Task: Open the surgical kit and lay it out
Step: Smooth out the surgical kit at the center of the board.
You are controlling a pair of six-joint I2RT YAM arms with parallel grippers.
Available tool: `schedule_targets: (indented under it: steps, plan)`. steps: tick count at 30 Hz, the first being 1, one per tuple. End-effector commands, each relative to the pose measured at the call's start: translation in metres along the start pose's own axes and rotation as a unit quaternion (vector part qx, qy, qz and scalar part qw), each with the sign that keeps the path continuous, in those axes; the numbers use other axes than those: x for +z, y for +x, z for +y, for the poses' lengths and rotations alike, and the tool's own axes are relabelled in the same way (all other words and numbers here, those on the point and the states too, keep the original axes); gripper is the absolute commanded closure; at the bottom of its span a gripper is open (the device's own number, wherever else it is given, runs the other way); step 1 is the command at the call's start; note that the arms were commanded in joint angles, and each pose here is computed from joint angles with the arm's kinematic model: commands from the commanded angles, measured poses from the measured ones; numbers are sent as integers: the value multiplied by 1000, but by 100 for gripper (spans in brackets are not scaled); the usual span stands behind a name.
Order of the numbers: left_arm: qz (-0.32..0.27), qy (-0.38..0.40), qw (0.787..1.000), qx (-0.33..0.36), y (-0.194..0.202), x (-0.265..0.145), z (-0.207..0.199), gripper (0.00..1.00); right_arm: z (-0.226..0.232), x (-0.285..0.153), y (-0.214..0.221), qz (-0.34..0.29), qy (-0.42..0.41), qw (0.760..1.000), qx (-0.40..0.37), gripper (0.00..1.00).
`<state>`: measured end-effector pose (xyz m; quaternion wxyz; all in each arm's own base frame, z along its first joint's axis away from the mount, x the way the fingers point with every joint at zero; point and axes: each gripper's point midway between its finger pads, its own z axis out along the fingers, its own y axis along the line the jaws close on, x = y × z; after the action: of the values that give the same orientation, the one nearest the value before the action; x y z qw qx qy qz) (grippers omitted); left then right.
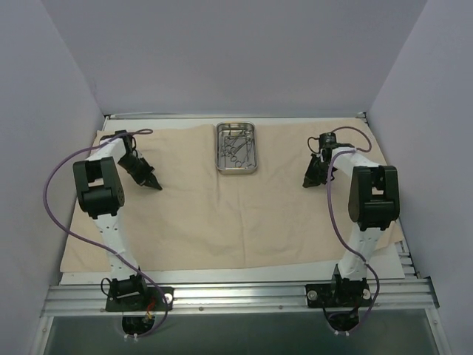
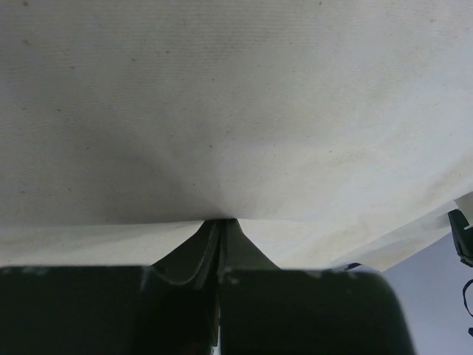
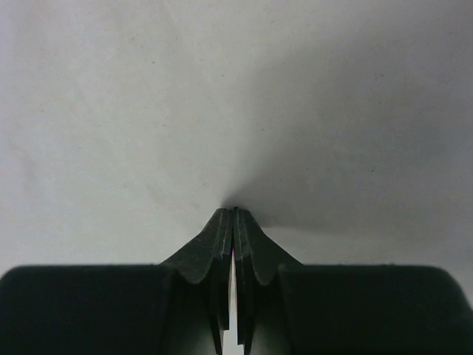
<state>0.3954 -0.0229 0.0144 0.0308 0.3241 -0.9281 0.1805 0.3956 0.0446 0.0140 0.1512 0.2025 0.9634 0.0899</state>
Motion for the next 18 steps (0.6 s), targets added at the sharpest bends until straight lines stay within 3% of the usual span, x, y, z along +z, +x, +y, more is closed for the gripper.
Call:
schedule_targets:
  steps: [1,6,14,18]
  plan:
    - [-16,-20,999,32,-26,17,4,98,-5,0,29,31,-5,999,26,100]
    - [-1,-20,999,35,-39,28,0,98,2,1,69,51,-12,998,17,100]
    - [5,-30,999,22,-36,28,13,98,10,20,3,19,7,1000,-3,100]
    - [5,-34,999,7,-30,22,34,98,28,41,2,48,-35,998,-16,100]
